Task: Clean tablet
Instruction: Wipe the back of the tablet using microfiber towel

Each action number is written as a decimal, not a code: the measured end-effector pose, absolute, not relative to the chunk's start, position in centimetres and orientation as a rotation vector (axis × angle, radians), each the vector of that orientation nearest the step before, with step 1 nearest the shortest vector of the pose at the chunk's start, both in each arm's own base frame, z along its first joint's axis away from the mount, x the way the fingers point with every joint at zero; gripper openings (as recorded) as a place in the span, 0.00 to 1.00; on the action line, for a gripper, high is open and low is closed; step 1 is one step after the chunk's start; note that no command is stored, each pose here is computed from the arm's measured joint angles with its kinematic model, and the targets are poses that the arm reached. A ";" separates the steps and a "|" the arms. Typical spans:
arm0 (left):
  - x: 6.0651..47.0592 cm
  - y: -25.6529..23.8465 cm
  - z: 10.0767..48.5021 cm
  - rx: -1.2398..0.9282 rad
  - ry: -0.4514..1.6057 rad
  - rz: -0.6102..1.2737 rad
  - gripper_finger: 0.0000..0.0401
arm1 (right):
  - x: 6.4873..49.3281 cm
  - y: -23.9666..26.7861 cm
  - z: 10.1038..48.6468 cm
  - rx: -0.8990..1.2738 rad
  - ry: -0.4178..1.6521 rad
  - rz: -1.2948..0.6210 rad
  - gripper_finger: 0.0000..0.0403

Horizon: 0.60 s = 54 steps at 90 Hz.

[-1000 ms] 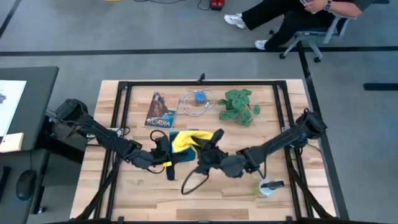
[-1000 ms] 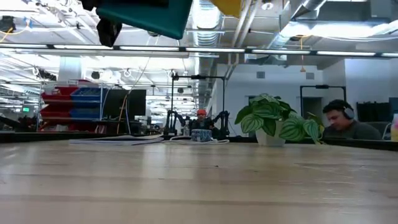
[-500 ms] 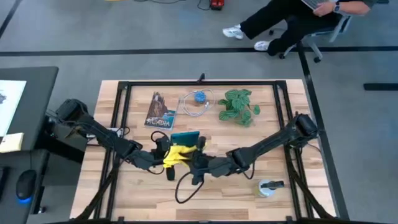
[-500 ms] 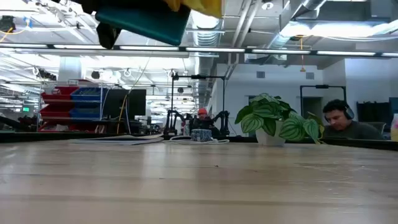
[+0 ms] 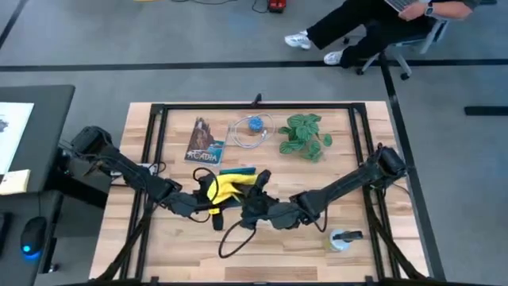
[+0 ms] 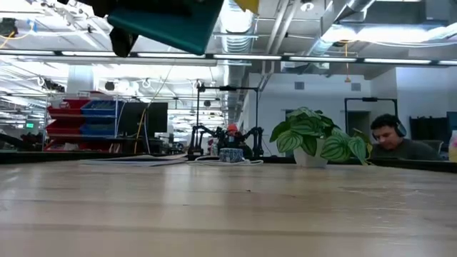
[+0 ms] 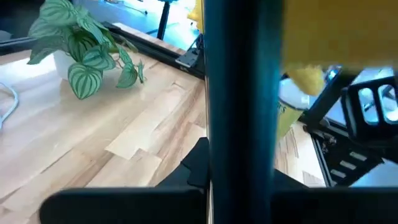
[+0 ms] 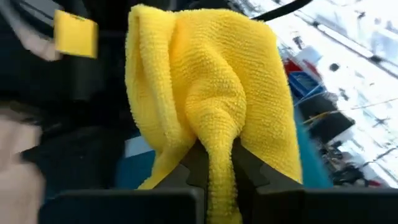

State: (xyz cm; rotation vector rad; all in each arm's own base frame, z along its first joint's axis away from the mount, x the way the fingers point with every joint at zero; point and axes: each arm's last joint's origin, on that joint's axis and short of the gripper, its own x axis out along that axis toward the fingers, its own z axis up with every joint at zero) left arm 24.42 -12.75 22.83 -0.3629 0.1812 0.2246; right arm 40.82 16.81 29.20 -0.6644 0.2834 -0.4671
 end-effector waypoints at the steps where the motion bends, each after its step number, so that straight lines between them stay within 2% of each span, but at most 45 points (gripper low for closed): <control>1: 24.4 -12.8 22.8 -0.362 0.181 0.224 0.03 | 40.8 16.9 29.1 -0.660 0.286 -0.459 0.03; 23: 24.5 -12.7 23.0 -0.350 0.164 0.232 0.03 | 40.0 17.8 27.5 -0.616 0.384 -0.396 0.03; 43: 24.4 -12.9 23.0 -0.352 0.160 0.229 0.03 | 38.5 18.5 27.8 -0.813 0.460 -0.662 0.03; 54: 24.3 -13.0 23.0 -0.354 0.163 0.227 0.03 | 37.7 18.0 29.6 -0.823 0.457 -0.752 0.03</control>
